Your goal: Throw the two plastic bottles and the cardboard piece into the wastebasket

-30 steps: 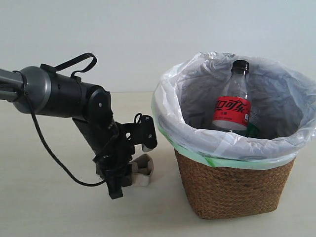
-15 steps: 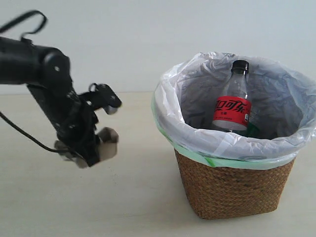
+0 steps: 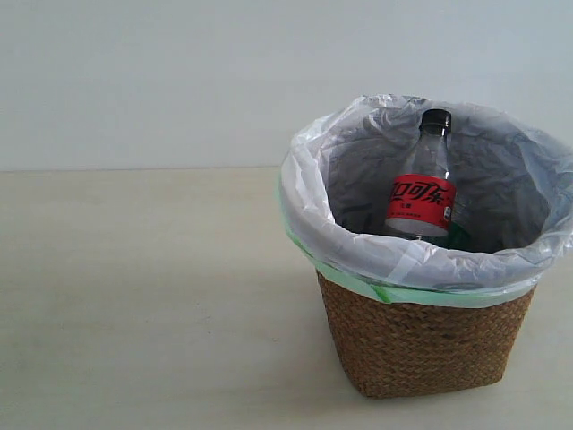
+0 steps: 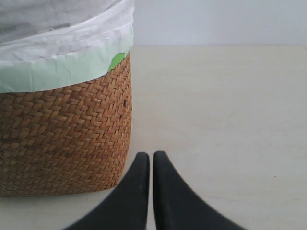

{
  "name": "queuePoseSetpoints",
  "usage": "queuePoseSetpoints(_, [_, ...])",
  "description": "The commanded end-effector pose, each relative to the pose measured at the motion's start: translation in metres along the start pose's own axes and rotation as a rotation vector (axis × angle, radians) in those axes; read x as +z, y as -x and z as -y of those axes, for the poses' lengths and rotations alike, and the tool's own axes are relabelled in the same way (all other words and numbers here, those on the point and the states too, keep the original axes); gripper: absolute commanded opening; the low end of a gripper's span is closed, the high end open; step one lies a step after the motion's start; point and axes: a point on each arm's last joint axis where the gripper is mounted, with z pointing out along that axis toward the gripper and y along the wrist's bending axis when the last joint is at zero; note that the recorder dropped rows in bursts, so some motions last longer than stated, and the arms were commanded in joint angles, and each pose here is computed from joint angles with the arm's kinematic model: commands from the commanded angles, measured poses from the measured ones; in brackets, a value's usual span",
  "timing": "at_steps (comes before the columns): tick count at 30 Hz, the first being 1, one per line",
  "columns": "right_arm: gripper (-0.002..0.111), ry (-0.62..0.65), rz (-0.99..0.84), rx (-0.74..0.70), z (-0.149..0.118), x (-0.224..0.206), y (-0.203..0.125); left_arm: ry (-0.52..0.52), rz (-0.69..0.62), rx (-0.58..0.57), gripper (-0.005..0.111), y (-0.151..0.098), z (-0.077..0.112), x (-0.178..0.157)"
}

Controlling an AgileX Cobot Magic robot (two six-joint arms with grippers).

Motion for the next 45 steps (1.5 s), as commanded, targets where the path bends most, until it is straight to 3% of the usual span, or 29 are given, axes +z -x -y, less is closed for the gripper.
queuePoseSetpoints(1, [0.000, 0.001, 0.014, -0.002, 0.000, 0.000, 0.001, 0.100, -0.088, -0.204, 0.004, -0.020, -0.030, -0.005])
queuePoseSetpoints(3, [0.000, 0.001, 0.014, -0.002, 0.000, 0.000, 0.001, 0.100, -0.085, -0.245, 0.004, -0.020, -0.031, -0.005])
queuePoseSetpoints(5, [0.000, 0.001, 0.014, -0.002, 0.000, 0.000, 0.001, 0.037, -0.074, -0.283, 0.004, -0.018, -0.024, -0.005])
queuePoseSetpoints(6, [0.000, 0.001, 0.014, -0.002, 0.000, 0.000, 0.001, -0.016, -0.064, -0.289, 0.004, -0.016, -0.019, -0.004])
queuePoseSetpoints(9, [0.000, 0.001, 0.014, -0.002, 0.000, 0.000, 0.001, -0.272, 0.025, -0.168, 0.004, 0.001, 0.014, -0.001])
queuePoseSetpoints(12, [0.000, 0.001, 0.014, -0.002, 0.000, 0.000, 0.001, -0.694, 0.202, 0.021, 0.004, 0.026, 0.072, -0.018])
queuePoseSetpoints(15, [0.000, 0.001, 0.014, -0.002, 0.000, 0.000, 0.001, -1.190, 0.466, 0.207, 0.013, 0.045, 0.134, -0.077])
queuePoseSetpoints(16, [0.000, 0.001, 0.014, -0.002, 0.000, 0.000, 0.001, -1.300, 0.548, 0.269, 0.021, 0.047, 0.153, -0.101])
queuePoseSetpoints(18, [0.000, 0.001, 0.014, -0.002, 0.000, 0.000, 0.001, -1.378, 0.656, 0.308, 0.040, 0.053, 0.180, -0.144])
queuePoseSetpoints(20, [0.000, 0.001, 0.014, -0.002, 0.000, 0.000, 0.001, -1.357, 0.704, 0.306, 0.067, 0.056, 0.202, -0.176])
queuePoseSetpoints(22, [0.000, 0.001, 0.014, -0.002, 0.000, 0.000, 0.001, -1.304, 0.657, 0.228, 0.090, 0.060, 0.218, -0.193])
queuePoseSetpoints(25, [0.000, 0.001, 0.014, -0.002, 0.000, 0.000, 0.001, -1.187, 0.601, 0.275, 0.099, 0.059, 0.238, -0.197])
queuePoseSetpoints(28, [0.000, 0.001, 0.014, -0.002, 0.000, 0.000, 0.001, -1.047, 0.560, 0.263, 0.099, 0.063, 0.241, -0.184])
queuePoseSetpoints(34, [0.000, 0.001, 0.014, -0.002, 0.000, 0.000, 0.001, -0.537, 0.392, 0.209, 0.094, 0.066, 0.208, -0.143])
queuePoseSetpoints(37, [0.000, 0.001, 0.014, -0.002, 0.000, 0.000, 0.001, -0.360, 0.344, 0.196, 0.087, 0.066, 0.190, -0.133])
queuePoseSetpoints(40, [0.000, 0.001, 0.014, -0.002, 0.000, 0.000, 0.001, -0.242, 0.369, 0.184, 0.074, 0.068, 0.178, -0.129])
queuePoseSetpoints(45, [0.000, 0.001, 0.014, -0.002, 0.000, 0.000, 0.001, -0.105, 0.357, 0.179, 0.034, 0.063, 0.166, -0.116])
